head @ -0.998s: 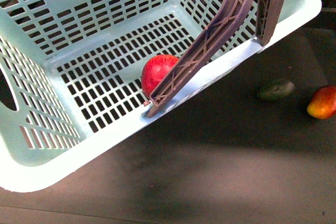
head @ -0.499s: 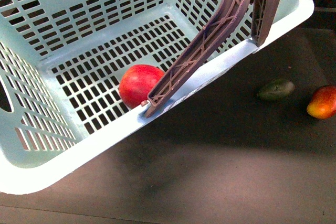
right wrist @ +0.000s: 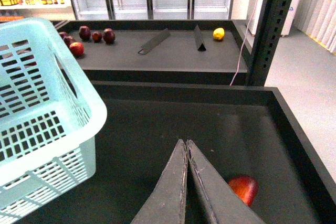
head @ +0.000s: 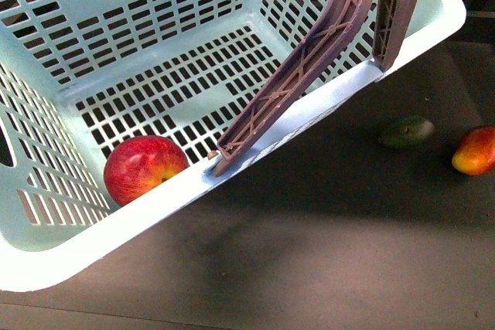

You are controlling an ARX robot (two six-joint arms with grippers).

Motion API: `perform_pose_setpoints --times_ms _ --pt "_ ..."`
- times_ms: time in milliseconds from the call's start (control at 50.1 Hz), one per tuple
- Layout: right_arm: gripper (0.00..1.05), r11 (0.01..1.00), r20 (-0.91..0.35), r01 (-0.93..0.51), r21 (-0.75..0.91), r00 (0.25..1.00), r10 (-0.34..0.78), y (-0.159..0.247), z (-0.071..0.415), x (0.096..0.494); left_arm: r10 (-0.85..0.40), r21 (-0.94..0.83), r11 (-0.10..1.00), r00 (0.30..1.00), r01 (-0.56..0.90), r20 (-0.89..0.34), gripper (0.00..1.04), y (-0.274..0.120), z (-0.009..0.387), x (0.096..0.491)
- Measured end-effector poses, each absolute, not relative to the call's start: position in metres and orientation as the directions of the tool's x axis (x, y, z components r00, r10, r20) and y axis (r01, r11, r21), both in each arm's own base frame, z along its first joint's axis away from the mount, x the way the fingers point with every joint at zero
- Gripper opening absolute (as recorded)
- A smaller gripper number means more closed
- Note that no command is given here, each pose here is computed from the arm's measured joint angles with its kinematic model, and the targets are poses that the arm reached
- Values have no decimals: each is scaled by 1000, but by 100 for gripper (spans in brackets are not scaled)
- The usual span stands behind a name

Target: Pick apple with right arm and hold basket with left

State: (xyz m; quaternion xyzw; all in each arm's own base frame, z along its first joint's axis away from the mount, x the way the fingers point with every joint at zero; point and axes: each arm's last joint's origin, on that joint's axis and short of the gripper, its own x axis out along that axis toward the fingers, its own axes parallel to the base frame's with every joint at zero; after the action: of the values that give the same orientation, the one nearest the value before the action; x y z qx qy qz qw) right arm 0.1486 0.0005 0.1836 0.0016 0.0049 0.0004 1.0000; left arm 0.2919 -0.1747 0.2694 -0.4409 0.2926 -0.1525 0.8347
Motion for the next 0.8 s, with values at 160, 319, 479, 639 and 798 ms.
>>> perform_pose_setpoints --times_ms 160,319,479,639,798 --pt "2 1000 -7 -1 3 1000 1 0 179 140 -513 -826 564 782 -4 -354 18 -175 269 292" --pt "2 1000 -9 -1 3 1000 1 0 175 132 -516 -826 563 780 -3 -354 18 -175 269 292" --pt "2 1000 12 0 4 1000 0 0 171 128 -513 -826 564 782 -4 -354 18 -175 269 292" --pt "2 1000 15 -3 3 1000 3 0 172 124 -513 -825 565 782 -3 -354 18 -175 269 292" --pt "2 1000 17 -3 3 1000 3 0 172 119 -516 -826 563 780 -3 -354 18 -175 269 292"
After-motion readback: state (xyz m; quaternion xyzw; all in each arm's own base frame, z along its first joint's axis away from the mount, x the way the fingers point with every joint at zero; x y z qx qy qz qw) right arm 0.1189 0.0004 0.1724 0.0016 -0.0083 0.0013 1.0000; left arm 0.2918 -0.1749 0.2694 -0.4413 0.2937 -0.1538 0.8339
